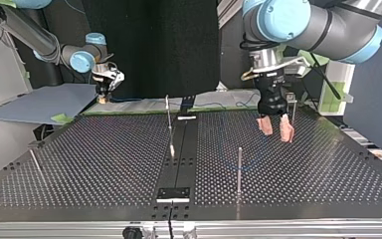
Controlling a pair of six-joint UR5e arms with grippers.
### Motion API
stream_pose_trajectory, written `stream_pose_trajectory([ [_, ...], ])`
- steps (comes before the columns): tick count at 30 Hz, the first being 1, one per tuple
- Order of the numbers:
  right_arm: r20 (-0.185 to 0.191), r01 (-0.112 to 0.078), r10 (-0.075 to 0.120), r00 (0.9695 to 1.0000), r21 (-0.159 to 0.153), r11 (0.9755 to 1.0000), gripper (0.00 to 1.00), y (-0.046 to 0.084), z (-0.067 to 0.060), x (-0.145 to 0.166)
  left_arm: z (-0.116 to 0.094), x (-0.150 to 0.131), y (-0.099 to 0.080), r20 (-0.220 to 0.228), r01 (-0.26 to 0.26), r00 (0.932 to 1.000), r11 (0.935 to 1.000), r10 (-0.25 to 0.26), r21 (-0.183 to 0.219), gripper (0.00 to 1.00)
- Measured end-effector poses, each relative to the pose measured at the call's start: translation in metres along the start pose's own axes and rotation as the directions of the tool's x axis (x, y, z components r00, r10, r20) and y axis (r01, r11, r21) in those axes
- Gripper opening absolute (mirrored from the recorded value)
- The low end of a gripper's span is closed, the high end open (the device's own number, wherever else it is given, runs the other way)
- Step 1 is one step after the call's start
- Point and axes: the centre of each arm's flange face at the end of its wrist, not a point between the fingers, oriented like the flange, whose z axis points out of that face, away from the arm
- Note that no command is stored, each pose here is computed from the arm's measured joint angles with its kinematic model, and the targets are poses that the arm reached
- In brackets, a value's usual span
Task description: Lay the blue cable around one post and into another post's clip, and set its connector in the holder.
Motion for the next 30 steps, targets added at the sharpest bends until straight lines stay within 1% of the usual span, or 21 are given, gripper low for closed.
stream_pose_trajectory([
  [4,0.004,0.003,-0.003,1.0000,0.011,0.9999,0.20,-0.002,0.000,0.000,0.017,0.005,0.009,0.008,0.035,0.9994,0.9994,-0.035,0.005,1.00],
  [10,0.006,0.011,-0.011,0.9999,0.009,0.9999,0.20,-0.003,-0.001,-0.001,0.050,0.020,0.030,0.010,0.091,0.9958,0.9958,-0.091,0.009,1.00],
  [14,0.004,0.014,-0.014,0.9999,0.002,0.9999,0.20,-0.002,-0.001,-0.001,0.071,0.027,0.045,0.017,0.132,0.9911,0.9911,-0.132,0.015,1.00],
  [16,0.002,0.015,-0.015,0.9999,0.000,0.9999,0.20,-0.002,0.000,0.000,0.078,0.027,0.051,0.023,0.150,0.9884,0.9885,-0.150,0.021,1.00],
  [19,0.000,0.016,-0.016,0.9999,-0.002,0.9999,0.20,-0.001,0.000,0.000,0.089,0.023,0.057,0.037,0.181,0.9825,0.9827,-0.183,0.039,1.00],
  [22,0.000,0.016,-0.016,0.9999,-0.004,0.9999,0.20,-0.001,0.000,0.000,0.096,0.020,0.058,0.045,0.216,0.9747,0.9740,-0.219,0.070,1.00],
  [25,0.002,0.016,-0.016,0.9999,-0.006,0.9999,0.20,0.000,0.000,0.000,0.099,0.018,0.055,0.045,0.251,0.9653,0.9616,-0.257,0.112,1.00],
  [28,0.003,0.016,-0.016,0.9999,-0.009,0.9998,0.20,0.001,0.000,0.000,0.101,0.014,0.048,0.040,0.288,0.9537,0.9435,-0.298,0.164,1.00],
  [29,0.003,0.016,-0.016,0.9999,-0.011,0.9998,0.20,0.001,0.000,0.000,0.101,0.014,0.045,0.036,0.302,0.9490,0.9354,-0.313,0.184,1.00],
  [30,0.002,0.016,-0.016,0.9999,-0.013,0.9998,0.20,0.002,0.000,0.000,0.101,0.013,0.043,0.032,0.312,0.9455,0.9294,-0.324,0.198,1.00],
])
